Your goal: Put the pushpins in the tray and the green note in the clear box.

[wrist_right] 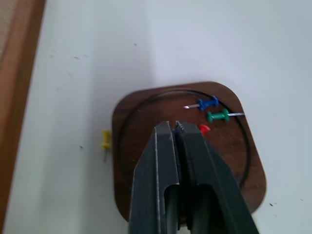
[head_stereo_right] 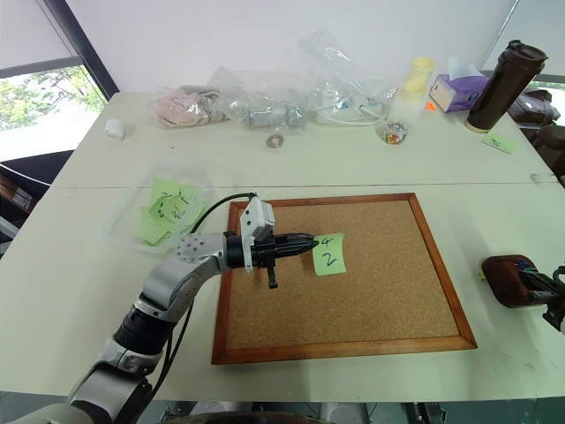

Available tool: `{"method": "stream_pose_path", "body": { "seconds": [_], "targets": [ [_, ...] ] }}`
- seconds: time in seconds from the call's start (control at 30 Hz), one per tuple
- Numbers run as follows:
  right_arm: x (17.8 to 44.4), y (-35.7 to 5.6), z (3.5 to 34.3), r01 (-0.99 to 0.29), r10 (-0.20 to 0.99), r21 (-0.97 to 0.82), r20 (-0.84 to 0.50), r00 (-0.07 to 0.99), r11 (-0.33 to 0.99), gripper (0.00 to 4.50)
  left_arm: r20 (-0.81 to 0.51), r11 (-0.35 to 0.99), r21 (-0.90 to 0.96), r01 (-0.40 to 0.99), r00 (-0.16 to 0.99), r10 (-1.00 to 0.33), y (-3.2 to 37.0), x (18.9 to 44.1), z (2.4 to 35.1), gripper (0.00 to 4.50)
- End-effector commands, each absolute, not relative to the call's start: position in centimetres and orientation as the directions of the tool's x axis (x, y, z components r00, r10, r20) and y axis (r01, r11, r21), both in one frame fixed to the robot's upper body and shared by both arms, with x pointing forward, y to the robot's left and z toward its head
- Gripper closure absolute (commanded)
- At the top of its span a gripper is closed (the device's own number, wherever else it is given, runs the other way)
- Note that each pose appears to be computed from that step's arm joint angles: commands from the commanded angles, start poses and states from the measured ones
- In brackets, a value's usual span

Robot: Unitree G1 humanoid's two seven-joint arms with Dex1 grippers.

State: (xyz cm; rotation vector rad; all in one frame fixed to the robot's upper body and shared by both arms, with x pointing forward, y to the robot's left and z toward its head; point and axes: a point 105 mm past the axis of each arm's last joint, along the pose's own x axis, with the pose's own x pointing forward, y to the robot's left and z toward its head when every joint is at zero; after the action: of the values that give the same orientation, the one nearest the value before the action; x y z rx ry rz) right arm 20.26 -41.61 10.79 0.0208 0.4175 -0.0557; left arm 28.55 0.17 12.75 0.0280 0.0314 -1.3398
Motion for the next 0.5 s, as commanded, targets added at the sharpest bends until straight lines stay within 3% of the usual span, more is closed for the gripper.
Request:
{"method": "stream_pose_path", "body": {
  "seconds": [0.03,0.2,0.5],
  "targets": [
    [20.2,-41.8,11.4,0.047,-0.049,-0.014,-0.388,0.92,0.999,2.7,-0.008,0.219,0.03,0.975,0.219,-0.976,0.1,28.2,13.9,4.5],
    [20.1,-41.6,11.6,0.036,-0.035,-0.006,-0.384,0.923,0.999,0.11,-0.009,0.222,0.03,0.975,0.222,-0.975,0.2,28.2,13.9,4.5],
    [20.0,-41.1,12.5,0.026,-0.007,0.05,-0.348,0.938,0.998,0.01,-0.005,0.217,0.028,0.976,0.218,-0.976,0.0,28.2,13.9,4.5]
  ]
}}
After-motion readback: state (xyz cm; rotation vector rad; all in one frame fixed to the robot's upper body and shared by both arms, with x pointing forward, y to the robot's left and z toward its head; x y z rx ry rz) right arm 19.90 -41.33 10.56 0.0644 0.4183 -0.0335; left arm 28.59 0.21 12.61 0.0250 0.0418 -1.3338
